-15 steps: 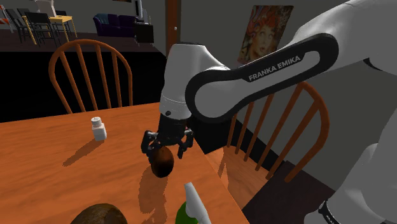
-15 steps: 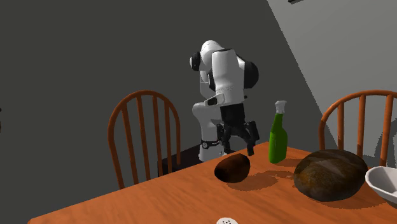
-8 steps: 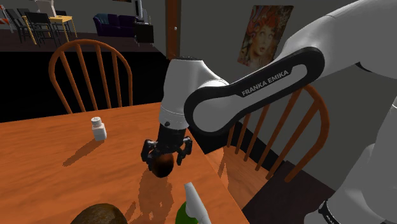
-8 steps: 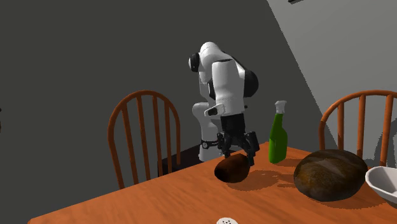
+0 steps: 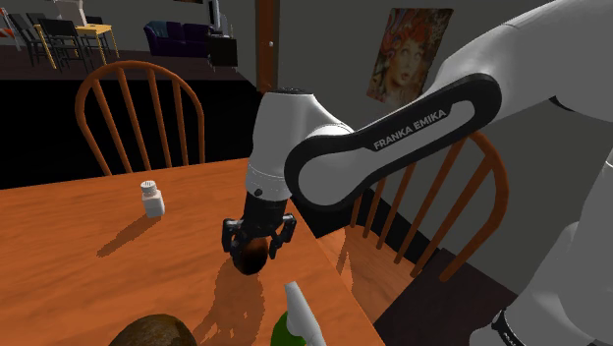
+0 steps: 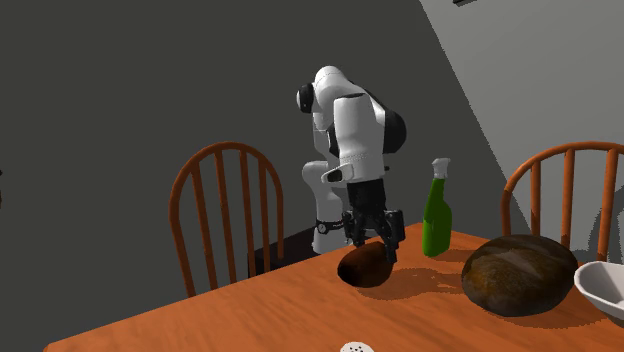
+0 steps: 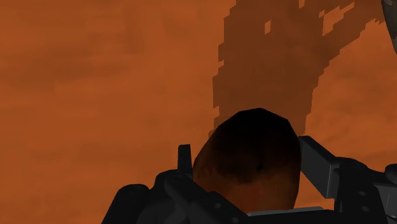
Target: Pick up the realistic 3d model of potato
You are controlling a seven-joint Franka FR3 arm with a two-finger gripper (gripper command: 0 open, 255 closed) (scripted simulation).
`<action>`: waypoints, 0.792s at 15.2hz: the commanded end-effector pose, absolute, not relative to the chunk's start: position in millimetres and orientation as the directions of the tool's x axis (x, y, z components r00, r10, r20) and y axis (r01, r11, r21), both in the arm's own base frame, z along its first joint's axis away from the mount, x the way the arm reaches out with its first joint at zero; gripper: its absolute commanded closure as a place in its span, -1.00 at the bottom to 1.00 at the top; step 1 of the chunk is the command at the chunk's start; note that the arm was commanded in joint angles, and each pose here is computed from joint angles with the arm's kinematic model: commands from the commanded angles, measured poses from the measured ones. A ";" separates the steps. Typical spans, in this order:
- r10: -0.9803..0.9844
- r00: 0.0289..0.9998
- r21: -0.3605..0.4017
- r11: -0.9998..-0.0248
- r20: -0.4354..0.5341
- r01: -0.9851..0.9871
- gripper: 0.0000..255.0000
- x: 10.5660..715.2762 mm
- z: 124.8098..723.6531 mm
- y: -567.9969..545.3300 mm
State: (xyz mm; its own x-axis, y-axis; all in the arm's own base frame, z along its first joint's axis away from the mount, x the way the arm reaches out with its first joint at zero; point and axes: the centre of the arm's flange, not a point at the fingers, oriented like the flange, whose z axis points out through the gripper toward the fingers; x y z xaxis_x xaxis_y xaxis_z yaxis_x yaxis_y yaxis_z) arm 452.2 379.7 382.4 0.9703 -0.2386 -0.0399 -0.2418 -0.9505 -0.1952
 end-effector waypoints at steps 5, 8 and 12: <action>-0.240 0.970 -0.193 -0.951 -0.042 -0.243 1.00 452.6 397.5 379.2; -0.240 0.970 -0.193 -0.951 -0.042 -0.243 1.00 452.6 413.3 379.2; -0.240 0.970 -0.193 -0.951 -0.042 -0.243 1.00 452.6 434.4 379.2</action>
State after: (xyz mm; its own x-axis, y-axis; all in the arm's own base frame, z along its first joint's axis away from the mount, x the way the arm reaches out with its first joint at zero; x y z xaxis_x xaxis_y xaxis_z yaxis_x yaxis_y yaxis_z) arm 452.8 378.5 429.0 0.9699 -0.2398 -0.0420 -0.2434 -0.9505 -0.1932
